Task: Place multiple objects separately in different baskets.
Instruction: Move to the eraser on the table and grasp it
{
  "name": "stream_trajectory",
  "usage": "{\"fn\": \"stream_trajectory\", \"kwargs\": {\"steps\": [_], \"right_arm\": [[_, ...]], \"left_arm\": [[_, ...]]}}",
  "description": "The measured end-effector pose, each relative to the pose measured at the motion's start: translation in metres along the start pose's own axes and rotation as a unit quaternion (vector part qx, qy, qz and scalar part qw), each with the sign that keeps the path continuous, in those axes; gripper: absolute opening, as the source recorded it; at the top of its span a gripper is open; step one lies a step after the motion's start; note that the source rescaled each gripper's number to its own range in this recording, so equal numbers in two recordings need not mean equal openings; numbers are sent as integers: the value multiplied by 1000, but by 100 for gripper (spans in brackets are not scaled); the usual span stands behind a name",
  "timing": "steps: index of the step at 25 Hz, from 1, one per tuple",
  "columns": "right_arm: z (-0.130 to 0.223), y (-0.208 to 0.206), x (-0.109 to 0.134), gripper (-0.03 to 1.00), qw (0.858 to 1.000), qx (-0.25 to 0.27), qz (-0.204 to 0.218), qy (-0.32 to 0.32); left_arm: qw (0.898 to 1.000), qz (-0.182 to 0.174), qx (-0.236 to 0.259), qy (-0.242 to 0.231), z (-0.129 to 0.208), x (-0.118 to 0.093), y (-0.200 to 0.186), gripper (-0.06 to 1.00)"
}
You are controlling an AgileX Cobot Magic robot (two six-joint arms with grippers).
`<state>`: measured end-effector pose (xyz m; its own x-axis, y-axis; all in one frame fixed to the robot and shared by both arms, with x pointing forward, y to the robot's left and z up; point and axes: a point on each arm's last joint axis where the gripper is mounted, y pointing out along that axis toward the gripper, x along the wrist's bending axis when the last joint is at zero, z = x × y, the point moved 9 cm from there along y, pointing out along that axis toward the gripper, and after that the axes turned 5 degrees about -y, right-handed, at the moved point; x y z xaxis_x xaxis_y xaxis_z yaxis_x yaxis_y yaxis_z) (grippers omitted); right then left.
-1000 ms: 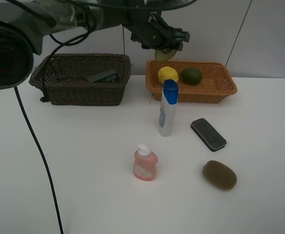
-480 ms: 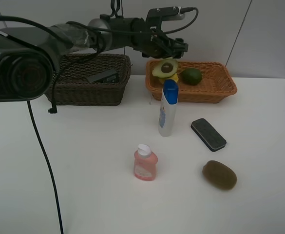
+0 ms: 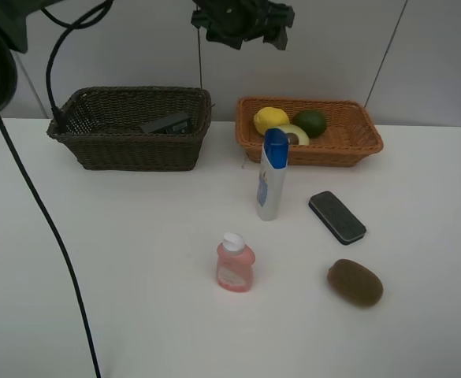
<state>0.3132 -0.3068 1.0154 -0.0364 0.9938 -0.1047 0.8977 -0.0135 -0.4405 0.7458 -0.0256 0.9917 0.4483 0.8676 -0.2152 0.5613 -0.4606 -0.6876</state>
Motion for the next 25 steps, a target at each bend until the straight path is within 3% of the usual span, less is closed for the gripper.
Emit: {"fn": "stream_trajectory", "kwargs": {"steps": [5,13,18,21,23,25], "right_arm": [[0,0,0,100,1000,0,0,0],[0,0,0,100,1000,0,0,0],[0,0,0,100,1000,0,0,0],[0,0,0,100,1000,0,0,0],[0,0,0,100,1000,0,0,0],[0,0,0,100,1000,0,0,0]], "left_arm": [[988,-65,140,-18,31,57,-44,99],[968,-164,147,-123,34,156,-109,99],[940,-217,189,-184,83,205,-172,99],[928,-233,205,-206,118,204,-221,99],[926,-232,212,-209,144,188,-250,99],[931,-229,200,-204,164,167,-283,99]]}}
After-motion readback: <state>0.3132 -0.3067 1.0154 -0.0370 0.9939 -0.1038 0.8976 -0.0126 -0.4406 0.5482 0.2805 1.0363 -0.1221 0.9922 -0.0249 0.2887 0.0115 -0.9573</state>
